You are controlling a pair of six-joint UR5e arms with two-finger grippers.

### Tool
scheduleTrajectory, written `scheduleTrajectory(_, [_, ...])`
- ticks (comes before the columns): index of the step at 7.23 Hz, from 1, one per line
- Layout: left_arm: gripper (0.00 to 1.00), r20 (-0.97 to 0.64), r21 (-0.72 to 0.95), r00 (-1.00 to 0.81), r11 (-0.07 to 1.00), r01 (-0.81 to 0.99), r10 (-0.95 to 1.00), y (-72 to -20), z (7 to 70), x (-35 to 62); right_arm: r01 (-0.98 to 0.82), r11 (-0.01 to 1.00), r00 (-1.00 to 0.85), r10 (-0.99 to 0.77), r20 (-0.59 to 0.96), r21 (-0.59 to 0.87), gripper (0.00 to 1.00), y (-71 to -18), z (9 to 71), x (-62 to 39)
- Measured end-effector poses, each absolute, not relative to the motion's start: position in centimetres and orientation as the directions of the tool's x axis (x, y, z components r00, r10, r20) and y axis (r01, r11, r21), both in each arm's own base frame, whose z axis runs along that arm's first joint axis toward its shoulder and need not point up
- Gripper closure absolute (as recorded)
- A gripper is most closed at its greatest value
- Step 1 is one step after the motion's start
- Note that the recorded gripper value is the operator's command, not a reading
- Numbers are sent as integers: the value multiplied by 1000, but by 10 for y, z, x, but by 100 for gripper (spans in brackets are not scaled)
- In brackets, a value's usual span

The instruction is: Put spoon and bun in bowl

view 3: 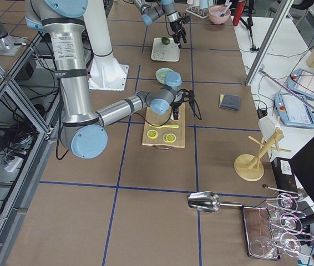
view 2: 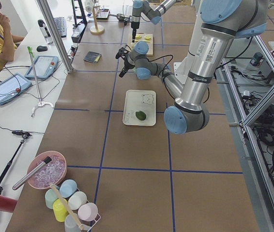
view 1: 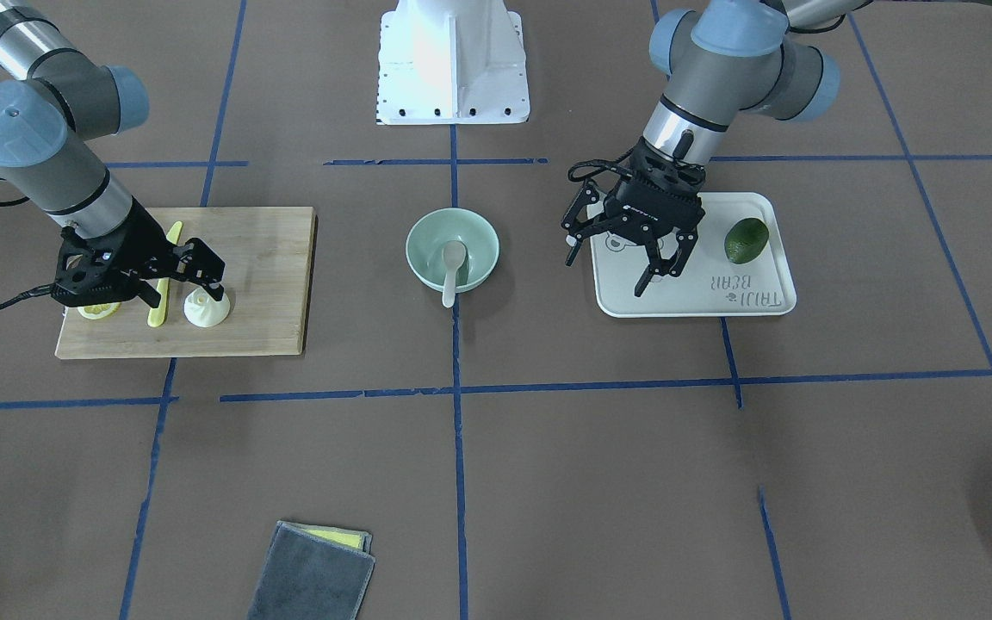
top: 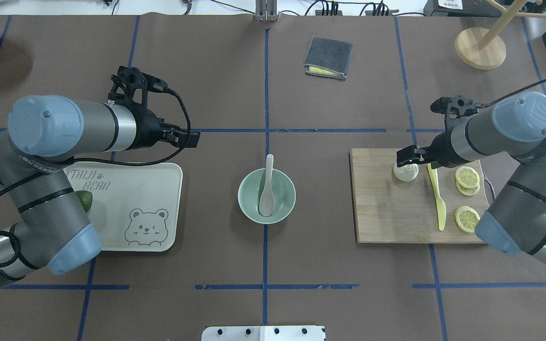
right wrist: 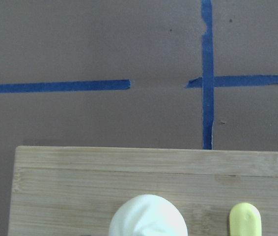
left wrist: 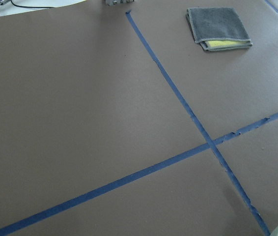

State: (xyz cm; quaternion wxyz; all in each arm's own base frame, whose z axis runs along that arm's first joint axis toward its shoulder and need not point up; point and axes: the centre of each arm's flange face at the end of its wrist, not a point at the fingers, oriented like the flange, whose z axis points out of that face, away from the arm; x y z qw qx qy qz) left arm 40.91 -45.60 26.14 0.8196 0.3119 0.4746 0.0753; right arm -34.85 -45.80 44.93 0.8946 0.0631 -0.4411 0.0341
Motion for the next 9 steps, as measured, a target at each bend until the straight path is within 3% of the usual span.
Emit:
scheduleTrajectory(2, [1,-735,579,536,796,177,415,-456,261,409,-119,989,625,7,780,87,15,-457,456,-358])
scheduleTrajectory(5, [1,-736,577,537,797,179,412,-456,261,409,-114,989,627,0,779,93,16,-455,455,-366])
scheduleTrajectory(6, [1,-736,577,537,796,180,412,-456,261,409,-110,990,627,-4,779,93,29,-454,455,-368])
scheduleTrajectory(7, [1,-736,578,537,796,180,413,-456,261,409,-106,990,627,-6,779,93,65,-453,455,-369])
scheduleTrajectory(8, [1,-736,578,537,796,181,413,-456,260,409,-105,990,625,-7,780,92,86,-452,454,-370])
scheduleTrajectory(9, [1,-736,578,536,796,181,413,-456,260,409,-102,990,623,-8,782,92,91,-451,453,-370])
